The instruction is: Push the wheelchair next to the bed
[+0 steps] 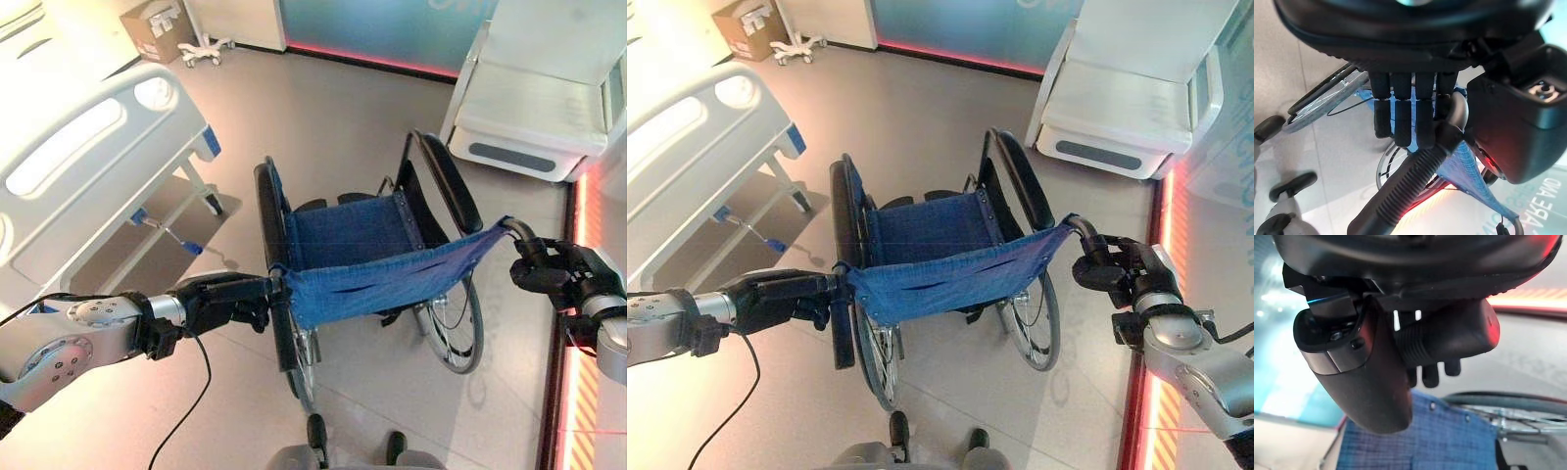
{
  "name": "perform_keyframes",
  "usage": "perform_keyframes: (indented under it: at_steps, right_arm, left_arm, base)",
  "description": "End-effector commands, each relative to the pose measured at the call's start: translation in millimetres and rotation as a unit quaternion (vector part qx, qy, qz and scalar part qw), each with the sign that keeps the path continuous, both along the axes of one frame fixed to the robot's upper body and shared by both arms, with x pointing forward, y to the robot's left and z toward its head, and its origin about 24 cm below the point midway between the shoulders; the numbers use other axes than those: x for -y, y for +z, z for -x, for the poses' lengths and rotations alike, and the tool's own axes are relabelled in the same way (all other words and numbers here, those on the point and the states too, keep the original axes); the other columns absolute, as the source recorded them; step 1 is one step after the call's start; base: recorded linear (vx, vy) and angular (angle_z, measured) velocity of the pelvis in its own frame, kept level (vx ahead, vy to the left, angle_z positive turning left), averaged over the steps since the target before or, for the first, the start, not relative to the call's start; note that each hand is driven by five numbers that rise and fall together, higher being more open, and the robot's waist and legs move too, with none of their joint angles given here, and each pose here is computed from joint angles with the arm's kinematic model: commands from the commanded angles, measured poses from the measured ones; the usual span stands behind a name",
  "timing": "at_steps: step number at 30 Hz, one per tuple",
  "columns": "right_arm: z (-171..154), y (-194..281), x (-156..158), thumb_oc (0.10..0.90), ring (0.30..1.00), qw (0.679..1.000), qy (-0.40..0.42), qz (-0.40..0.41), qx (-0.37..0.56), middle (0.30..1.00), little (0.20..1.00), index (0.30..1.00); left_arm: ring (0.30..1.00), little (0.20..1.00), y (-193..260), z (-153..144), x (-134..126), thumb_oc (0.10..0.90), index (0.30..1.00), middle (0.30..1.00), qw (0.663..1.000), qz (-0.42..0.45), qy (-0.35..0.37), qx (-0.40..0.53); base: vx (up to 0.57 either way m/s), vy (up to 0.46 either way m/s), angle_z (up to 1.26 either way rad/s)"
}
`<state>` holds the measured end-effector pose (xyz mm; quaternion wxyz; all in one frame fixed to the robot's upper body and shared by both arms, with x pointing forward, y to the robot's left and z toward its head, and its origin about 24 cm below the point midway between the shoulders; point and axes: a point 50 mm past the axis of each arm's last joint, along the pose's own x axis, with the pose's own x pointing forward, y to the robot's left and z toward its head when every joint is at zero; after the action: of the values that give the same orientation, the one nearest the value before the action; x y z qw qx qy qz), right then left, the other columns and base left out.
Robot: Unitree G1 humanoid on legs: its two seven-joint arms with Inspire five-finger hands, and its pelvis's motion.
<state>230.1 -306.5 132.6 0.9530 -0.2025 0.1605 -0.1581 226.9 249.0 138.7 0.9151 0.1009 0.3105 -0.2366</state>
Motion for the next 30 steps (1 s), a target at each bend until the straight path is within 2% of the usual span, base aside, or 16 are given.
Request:
perform_keyframes:
  at_steps: [1,2,8,15,23,30]
  right_arm:
    - [-8,18,-16,0.4,0.3,0.997,0.044,-0.037,0.057,0.3,0.3,0.3]
    - [-8,17,-16,0.4,0.3,0.997,0.044,-0.037,0.057,0.3,0.3,0.3]
    - [-6,19,-12,0.4,0.3,0.997,0.04,-0.039,0.058,0.3,0.3,0.3]
    - [1,26,-7,0.4,0.3,0.996,0.035,-0.046,0.06,0.3,0.3,0.3]
    - [3,25,-9,0.4,0.3,0.996,0.035,-0.055,0.066,0.3,0.3,0.3]
    - [2,25,-13,0.4,0.3,0.995,0.039,-0.057,0.072,0.3,0.3,0.3]
  left_arm:
    - [0.484,0.484,18,4,27,0.522,0.484,0.484,0.994,0.064,-0.069,0.054]
    - [0.9,0.9,19,3,26,0.8,0.9,0.9,0.995,0.059,-0.062,0.057]
    - [0.9,0.9,17,3,-3,0.8,0.9,0.9,0.998,-0.007,0.032,0.062]
    - [0.9,0.9,16,17,-22,0.8,0.9,0.9,0.998,-0.007,0.06,0.019]
    - [0.9,0.9,17,23,-27,0.8,0.9,0.9,0.999,-0.001,0.052,0.015]
    - [0.9,0.9,11,31,-22,0.8,0.9,0.9,1.0,0.009,0.0,-0.024]
  base:
    - [0.0,0.0,0.0]
    - [0.0,0.0,0.0]
    - [0.0,0.0,0.0]
    - [0.0,-0.008,0.01]
    - [-0.01,-0.037,0.06]
    - [0.0,-0.013,0.04]
